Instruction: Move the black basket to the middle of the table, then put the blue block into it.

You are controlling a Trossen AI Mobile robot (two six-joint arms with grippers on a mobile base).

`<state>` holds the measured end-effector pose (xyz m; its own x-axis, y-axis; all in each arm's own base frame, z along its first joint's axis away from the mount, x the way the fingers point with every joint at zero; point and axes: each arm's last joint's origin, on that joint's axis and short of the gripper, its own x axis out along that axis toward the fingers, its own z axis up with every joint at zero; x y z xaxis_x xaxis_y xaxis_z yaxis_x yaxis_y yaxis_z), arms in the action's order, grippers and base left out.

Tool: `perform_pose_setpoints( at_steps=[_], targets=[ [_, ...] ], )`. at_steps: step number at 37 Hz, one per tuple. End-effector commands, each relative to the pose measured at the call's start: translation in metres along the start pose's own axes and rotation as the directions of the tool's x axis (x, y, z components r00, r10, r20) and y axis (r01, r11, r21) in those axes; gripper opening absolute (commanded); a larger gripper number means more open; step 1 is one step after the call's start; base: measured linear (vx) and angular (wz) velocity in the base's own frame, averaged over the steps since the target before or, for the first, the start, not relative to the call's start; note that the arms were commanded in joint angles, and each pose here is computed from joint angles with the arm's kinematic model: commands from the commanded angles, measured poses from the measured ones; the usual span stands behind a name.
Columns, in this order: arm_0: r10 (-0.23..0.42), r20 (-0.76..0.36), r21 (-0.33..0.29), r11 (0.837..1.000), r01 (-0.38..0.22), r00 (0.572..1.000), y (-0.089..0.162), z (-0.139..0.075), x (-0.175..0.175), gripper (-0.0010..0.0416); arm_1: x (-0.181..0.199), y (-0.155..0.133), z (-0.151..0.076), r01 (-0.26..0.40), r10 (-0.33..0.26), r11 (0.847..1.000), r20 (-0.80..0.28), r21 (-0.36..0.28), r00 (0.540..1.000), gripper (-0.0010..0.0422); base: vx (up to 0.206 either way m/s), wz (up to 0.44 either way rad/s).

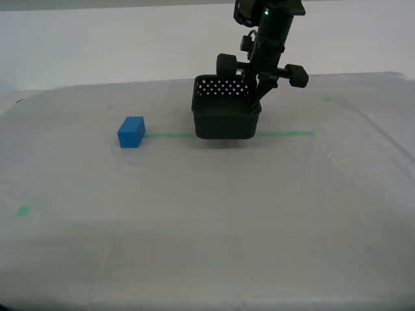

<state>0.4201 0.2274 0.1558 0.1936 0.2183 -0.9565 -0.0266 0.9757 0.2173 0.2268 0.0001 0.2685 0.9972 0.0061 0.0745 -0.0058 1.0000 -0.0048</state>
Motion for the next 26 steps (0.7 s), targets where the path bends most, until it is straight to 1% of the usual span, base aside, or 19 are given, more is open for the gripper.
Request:
perform_pose_setpoints(
  at_steps=[1,5,11,19,26],
  targets=[
    [0.008,0.018,0.0,1.0,-0.008,1.0,-0.002,-0.002,0.007,-0.0001,0.0,0.0,0.001,0.0,0.0,1.0,0.005,0.002,1.0,0.0,0.0,0.0],
    [0.014,0.03,-0.001,1.0,-0.014,0.999,-0.003,-0.003,0.014,-0.0001,0.0,0.0,0.001,0.0,0.0,1.0,0.005,0.002,1.0,0.0,0.0,0.0],
    [0.035,0.068,-0.021,0.999,-0.034,0.997,-0.005,-0.005,0.024,-0.0001,0.0,0.0,0.001,-0.001,0.001,1.0,0.005,0.002,1.0,0.0,0.0,0.0],
    [0.022,0.043,-0.011,1.0,-0.021,0.999,-0.008,-0.009,0.028,0.0,0.0,0.0,0.001,0.0,0.0,1.0,0.005,0.002,1.0,0.0,0.0,0.0],
    [0.021,0.041,-0.029,0.999,-0.02,0.999,-0.008,-0.009,0.028,0.0,0.0,0.0,0.001,0.0,0.0,1.0,0.005,0.002,1.0,0.0,0.0,0.0]
  ],
)
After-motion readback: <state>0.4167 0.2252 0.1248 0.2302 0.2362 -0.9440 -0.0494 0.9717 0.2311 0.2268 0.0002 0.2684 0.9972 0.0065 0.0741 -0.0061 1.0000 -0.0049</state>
